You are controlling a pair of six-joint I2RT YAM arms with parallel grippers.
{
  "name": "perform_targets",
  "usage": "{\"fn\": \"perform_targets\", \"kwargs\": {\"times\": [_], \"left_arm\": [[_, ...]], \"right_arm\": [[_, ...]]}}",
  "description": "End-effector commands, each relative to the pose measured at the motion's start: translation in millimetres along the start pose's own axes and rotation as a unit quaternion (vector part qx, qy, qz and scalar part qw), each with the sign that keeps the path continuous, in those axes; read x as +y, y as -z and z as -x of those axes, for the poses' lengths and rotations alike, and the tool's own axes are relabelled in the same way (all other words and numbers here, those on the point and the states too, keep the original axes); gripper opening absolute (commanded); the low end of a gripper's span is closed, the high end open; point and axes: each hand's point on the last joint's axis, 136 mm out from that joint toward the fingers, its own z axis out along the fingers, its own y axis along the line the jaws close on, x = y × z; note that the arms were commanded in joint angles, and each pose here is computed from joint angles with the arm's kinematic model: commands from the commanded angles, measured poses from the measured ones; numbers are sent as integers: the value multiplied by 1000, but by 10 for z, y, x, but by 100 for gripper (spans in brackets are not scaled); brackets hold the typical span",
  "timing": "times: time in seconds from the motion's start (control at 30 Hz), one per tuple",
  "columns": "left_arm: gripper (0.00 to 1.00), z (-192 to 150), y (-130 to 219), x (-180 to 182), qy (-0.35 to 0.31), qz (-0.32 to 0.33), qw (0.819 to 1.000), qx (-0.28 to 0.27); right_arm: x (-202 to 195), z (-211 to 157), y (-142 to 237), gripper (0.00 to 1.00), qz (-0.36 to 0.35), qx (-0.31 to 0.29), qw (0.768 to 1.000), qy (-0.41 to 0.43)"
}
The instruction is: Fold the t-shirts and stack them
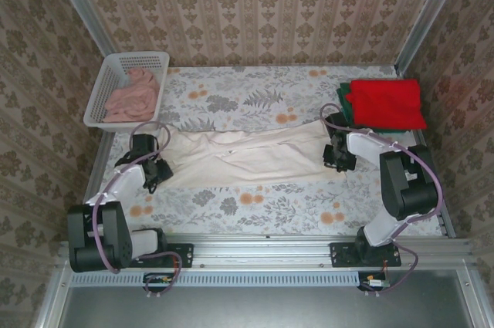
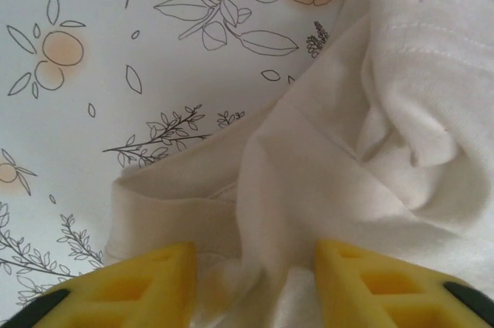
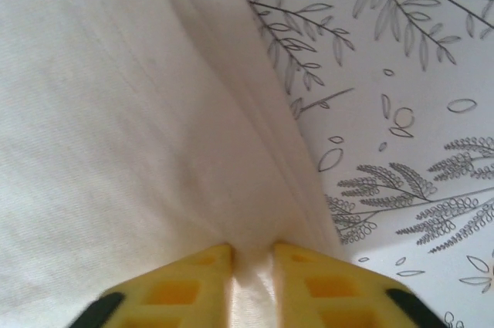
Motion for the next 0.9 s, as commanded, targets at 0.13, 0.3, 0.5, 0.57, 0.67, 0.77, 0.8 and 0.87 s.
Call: {"fn": "perform_targets", "kwargs": {"times": [0.13,0.3,0.5,0.57,0.67,0.77,0.8,0.87], "left_arm": [[52,162,166,-26,4,-16,999,-31],[53,170,163,-23,4,-18,999,-31],[53,164,150,-38,5,-23,999,-29],[53,160,148,-34,7,-24,999,-28],[41,153,142,-41,7,-28,999,-28],[21,170,158,-65,3,-35,999,-28],[15,170,166,-62,3,-35,999,-27],[7,167,196,-42,2,-32,999,-28]], "right_arm": [[-101,-18,209,3,-4,-16,1000,-4],[-114,-81,383,0,18,-32,999,-10],[-182,-314,458,0,34,-26,999,-19],[-206,-397,427,0,37,-21,999,-20],[-234,-463,347,4,40,-12,999,-27],[-241,-472,279,12,34,0,999,-26],[-237,-472,267,12,33,4,999,-23],[-230,-466,254,8,31,8,999,-21]]}}
